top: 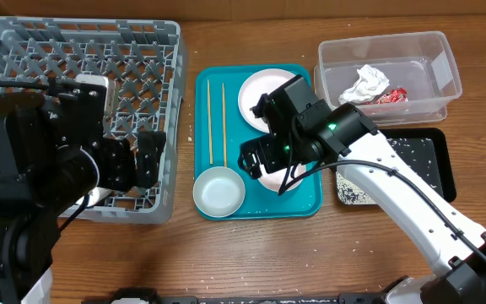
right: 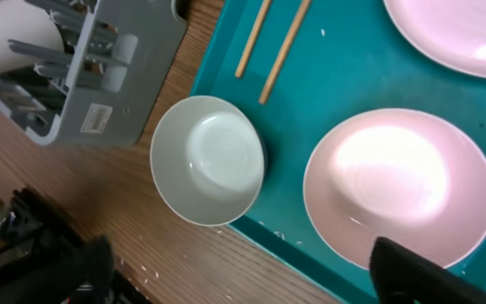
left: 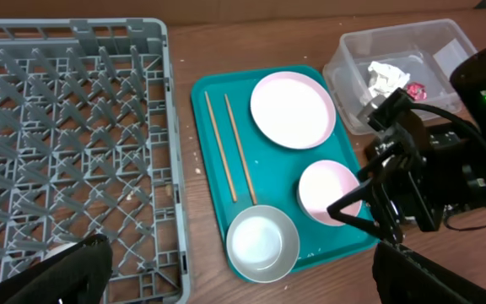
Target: Sort waste into correct bins and load items into the dishwasher
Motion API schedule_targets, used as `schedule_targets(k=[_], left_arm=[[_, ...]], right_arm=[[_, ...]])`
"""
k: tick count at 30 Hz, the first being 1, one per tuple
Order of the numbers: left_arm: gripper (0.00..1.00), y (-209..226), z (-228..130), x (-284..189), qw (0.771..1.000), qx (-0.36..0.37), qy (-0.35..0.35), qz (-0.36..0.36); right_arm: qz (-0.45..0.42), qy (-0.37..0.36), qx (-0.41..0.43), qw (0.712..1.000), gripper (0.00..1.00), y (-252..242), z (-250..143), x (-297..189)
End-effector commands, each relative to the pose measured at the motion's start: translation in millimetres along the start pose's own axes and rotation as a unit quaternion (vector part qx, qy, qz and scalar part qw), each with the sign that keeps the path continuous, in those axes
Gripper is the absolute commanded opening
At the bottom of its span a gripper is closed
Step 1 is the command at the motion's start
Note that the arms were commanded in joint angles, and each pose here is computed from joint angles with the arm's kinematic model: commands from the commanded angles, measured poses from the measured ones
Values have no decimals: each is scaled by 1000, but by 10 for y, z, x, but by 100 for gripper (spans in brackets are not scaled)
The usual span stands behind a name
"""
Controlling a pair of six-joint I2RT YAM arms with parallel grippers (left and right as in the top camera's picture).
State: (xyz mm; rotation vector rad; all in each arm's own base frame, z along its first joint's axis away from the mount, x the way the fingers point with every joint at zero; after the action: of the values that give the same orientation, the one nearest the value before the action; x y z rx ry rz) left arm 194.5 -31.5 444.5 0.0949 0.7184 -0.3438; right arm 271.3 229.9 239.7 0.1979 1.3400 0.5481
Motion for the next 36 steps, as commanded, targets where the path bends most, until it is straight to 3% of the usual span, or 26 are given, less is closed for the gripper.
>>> schedule_targets(k=[1, 6, 9, 12, 15, 18, 21, 24, 27, 30, 36], left_arm=[[100, 13, 12, 34, 1000, 7, 7, 4], [100, 38, 29, 119, 1000, 4, 18, 2], [100, 55, 39, 174, 1000, 2, 25, 0], [100, 69, 47, 222, 1000, 0, 32, -1], [100, 87, 56, 283, 999, -2, 40, -3], [100, 112, 67, 372, 999, -5, 51, -5], [100, 135, 75, 454, 998, -7, 62, -7], [100, 160, 82, 545, 997, -11, 74, -10], [100, 185, 87, 631, 996, -13, 86, -12], [100, 216, 89, 749, 995, -18, 101, -15], [100, 258, 86, 911, 992, -23, 122, -19]], right_arm=[[34, -2, -3, 999, 100, 100, -21, -114], [77, 16, -6, 997, 100, 192, -56, -123], [57, 12, 1, 998, 100, 122, -51, -145], [56, 22, 59, 996, 100, -60, -50, -343], [111, 21, 121, 986, 100, -196, 13, -714], [173, -26, 112, 978, 100, -342, 77, -1116], [185, -104, 33, 977, 100, -434, 66, -1466], [95, -194, -32, 976, 100, -533, 23, -1757], [-25, -247, -25, 968, 100, -671, -60, -1950], [-153, -322, -9, 934, 99, -820, -123, -2259], [-195, -449, -22, 871, 100, -753, -238, -2673]])
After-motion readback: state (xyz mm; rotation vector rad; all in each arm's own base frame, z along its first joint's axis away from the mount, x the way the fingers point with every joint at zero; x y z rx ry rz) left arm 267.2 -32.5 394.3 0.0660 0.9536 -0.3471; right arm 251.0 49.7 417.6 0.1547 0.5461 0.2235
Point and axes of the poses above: each gripper's point midway between its finger pads, its own x axis out along the fingers, its own y axis along the line the jaws close on, z = x × y, the point moved 7 cm from there along -x, back along the fingers, and after that the axes turned 11 degrees about x, right-handed, at the moved point
